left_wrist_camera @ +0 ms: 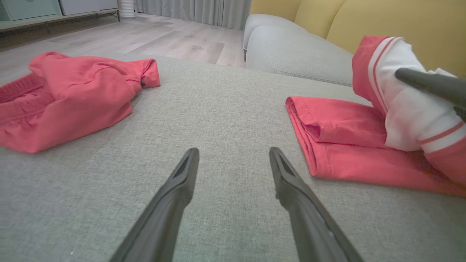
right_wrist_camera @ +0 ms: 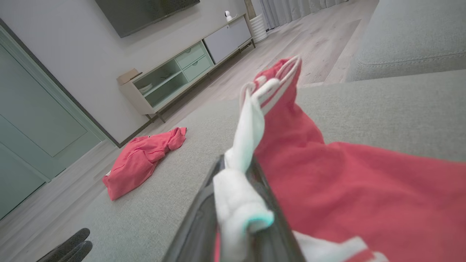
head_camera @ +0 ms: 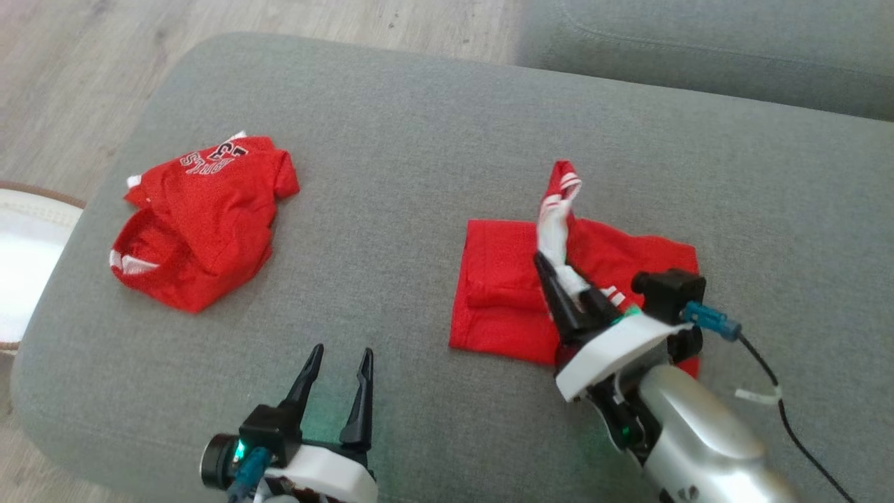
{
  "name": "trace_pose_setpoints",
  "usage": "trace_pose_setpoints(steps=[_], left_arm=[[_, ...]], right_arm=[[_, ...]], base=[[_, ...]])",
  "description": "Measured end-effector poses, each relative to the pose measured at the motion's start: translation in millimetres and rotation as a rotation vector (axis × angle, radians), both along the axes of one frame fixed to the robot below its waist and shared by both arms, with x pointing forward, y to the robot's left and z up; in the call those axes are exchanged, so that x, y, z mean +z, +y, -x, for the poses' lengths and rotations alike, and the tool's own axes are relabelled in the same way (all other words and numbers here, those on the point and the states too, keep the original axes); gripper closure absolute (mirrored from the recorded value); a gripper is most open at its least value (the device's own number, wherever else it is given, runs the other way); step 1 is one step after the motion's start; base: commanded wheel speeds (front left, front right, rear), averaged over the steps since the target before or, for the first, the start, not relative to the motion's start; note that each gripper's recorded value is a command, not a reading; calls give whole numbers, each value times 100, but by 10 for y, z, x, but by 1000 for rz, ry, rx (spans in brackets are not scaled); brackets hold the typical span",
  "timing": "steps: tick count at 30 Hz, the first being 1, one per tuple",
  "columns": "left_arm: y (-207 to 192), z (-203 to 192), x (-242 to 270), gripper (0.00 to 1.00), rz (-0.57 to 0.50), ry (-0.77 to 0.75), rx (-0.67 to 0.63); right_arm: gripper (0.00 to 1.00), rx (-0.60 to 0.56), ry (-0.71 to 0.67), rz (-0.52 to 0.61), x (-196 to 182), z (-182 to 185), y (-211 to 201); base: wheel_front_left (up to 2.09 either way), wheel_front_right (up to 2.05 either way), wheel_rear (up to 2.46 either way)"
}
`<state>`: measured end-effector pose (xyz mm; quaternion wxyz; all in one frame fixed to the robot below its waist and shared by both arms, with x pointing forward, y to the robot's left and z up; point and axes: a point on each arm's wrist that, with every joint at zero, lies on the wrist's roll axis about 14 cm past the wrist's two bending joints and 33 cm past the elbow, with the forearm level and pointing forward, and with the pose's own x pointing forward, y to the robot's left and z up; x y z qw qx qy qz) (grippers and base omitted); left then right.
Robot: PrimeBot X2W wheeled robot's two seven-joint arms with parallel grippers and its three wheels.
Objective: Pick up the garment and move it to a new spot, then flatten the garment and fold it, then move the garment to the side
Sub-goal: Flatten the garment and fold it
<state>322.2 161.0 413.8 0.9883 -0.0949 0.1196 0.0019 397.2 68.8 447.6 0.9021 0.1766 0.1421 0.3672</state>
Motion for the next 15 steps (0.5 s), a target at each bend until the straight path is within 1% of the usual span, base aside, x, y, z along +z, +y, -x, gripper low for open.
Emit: trace_pose_setpoints(steps=[3,6,8,11,12,13,15], left_arm=[[9,-8,-23,0,-1,8,3],[-1,-51,-26,0,-4,9,3],[1,-92,-20,0,-5,6,4],[-55,-160,5,0,-11,-5,-19],[-73,-185,18,0,-14,-10,-26],[-73,-185,18,0,-14,-10,-26],[-103,-239,53,0,-19,-23,-37]], right_arm=[[0,-15,-15,-13,68,-90,-1],[0,-77,-43,-21,152,-216,-160],[0,-140,-65,-7,182,-323,-363],[0,-251,-95,37,181,-447,-773],[0,-291,-101,54,167,-467,-926],[0,-291,-101,54,167,-467,-926],[0,-366,-104,93,112,-464,-1221]], base=[[0,0,0],[0,0,0],[0,0,0],[0,0,0],[0,0,0],[0,0,0],[0,0,0]])
